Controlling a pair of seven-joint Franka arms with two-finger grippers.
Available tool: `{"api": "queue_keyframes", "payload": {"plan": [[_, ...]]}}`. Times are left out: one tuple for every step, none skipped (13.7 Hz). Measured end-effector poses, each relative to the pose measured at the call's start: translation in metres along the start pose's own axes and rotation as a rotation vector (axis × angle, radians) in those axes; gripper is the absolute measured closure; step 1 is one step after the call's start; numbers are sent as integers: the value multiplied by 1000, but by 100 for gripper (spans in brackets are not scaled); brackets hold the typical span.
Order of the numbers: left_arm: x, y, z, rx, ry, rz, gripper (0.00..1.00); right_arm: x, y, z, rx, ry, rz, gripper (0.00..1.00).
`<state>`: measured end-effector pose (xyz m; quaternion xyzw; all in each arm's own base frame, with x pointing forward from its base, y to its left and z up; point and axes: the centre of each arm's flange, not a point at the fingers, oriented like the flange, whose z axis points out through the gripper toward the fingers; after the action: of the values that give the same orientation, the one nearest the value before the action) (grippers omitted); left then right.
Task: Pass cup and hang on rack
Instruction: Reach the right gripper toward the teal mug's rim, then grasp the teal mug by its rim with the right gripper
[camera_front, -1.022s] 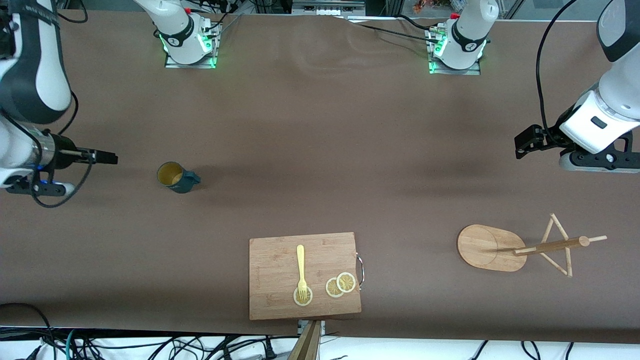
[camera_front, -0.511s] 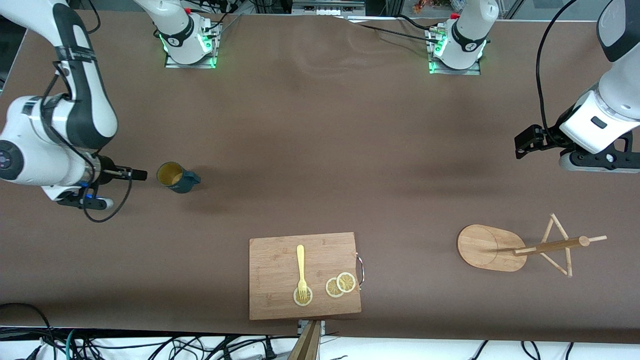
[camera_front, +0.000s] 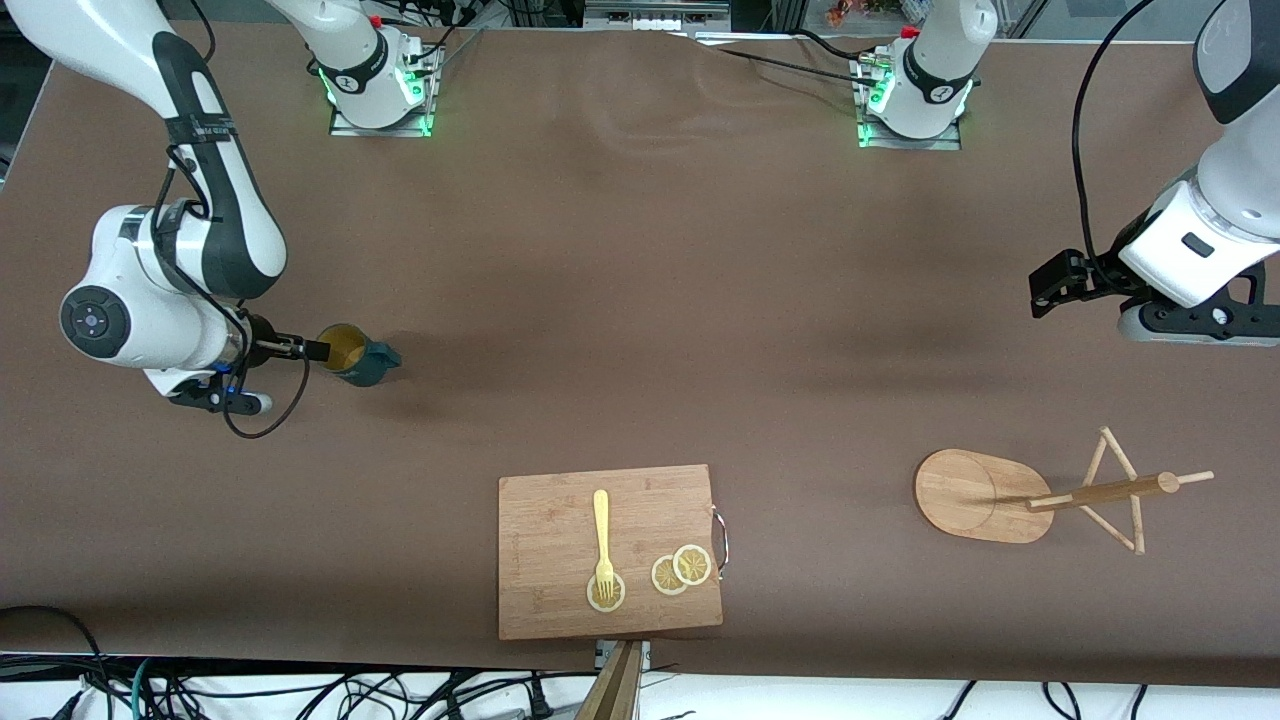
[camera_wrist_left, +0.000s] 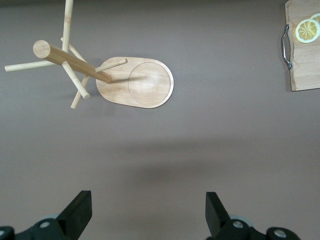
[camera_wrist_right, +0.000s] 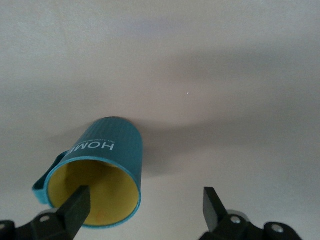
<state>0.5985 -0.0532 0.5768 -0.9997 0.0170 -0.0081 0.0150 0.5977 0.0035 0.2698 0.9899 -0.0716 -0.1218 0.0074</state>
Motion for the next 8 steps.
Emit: {"api": "queue_keyframes", "payload": {"plan": [[0, 0, 0, 0, 0, 0, 0, -1, 0, 7, 0, 3, -1, 0], [0, 0, 0, 0, 0, 0, 0, -2, -1, 13, 0, 8, -1, 0], [0, 0, 0, 0, 0, 0, 0, -3, -1, 18, 1, 14, -2, 0], [0, 0, 0, 0, 0, 0, 0, -4, -1, 22, 2, 21, -2, 0], [0, 0, 0, 0, 0, 0, 0, -4, -1, 24, 2, 23, -2, 0], [0, 0, 0, 0, 0, 0, 0, -4, -1, 27, 2, 24, -2, 0], [0, 0, 0, 0, 0, 0, 0, -3, -2, 28, 2, 27, -2, 7], [0, 0, 0, 0, 0, 0, 0, -3, -3, 29, 2, 29, -5, 7]]}}
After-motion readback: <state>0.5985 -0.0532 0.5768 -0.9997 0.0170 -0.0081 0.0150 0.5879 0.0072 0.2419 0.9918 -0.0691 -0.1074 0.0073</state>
